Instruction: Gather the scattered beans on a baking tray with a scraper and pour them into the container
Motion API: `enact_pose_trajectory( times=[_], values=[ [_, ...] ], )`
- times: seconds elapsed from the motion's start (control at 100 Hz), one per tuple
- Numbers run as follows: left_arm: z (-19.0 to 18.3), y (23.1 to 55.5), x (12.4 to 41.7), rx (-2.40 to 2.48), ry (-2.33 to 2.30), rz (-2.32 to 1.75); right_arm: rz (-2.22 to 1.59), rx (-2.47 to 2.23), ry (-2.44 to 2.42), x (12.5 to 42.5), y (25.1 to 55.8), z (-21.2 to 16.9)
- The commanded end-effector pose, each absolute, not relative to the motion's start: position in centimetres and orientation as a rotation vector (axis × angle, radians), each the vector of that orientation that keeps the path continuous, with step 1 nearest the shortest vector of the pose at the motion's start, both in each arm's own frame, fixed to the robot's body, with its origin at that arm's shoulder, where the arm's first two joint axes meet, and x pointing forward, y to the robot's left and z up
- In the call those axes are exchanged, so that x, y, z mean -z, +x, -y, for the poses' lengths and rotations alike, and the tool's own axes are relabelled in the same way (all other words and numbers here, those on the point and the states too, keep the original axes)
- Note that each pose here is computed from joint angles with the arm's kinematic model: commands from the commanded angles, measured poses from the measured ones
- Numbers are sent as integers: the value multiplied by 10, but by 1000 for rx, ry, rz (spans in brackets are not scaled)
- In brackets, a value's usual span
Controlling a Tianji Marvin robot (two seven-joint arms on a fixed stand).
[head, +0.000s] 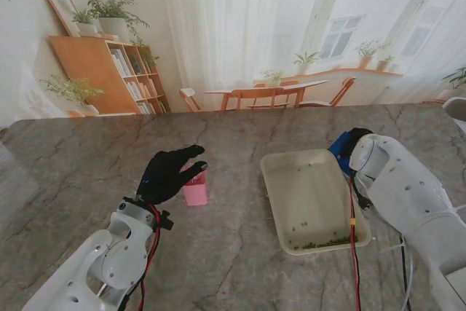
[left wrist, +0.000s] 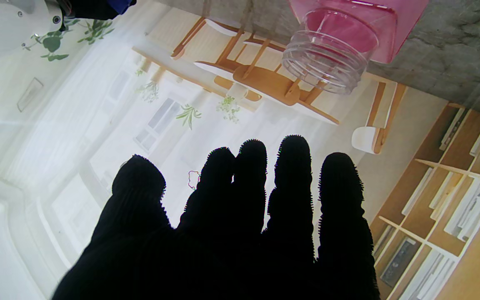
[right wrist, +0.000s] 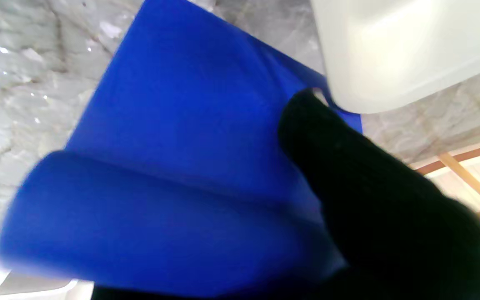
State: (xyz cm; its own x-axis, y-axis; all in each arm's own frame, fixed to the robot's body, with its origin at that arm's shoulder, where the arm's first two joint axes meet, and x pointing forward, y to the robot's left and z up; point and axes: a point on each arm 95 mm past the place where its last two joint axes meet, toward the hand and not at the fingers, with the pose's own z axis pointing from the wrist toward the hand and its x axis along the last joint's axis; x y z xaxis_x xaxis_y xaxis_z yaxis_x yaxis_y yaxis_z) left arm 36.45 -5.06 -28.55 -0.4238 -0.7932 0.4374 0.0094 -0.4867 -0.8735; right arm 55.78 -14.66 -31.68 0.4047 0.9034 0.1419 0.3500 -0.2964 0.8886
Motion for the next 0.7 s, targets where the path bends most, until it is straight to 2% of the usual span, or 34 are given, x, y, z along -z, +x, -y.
enact_pose_trajectory(
  times=[0.0, 0.41, 0.69],
  values=[
    [48, 370, 289, 1943, -1260, -1155, -1080, -850, 1858, 310, 563, 151],
    [42, 380, 297, 1908, -1291, -1213, -1324, -802, 1753, 314, 577, 158],
    [43, 385, 300, 1901, -1302, -1244, -1344, -773, 1768, 315, 579, 165]
  ],
)
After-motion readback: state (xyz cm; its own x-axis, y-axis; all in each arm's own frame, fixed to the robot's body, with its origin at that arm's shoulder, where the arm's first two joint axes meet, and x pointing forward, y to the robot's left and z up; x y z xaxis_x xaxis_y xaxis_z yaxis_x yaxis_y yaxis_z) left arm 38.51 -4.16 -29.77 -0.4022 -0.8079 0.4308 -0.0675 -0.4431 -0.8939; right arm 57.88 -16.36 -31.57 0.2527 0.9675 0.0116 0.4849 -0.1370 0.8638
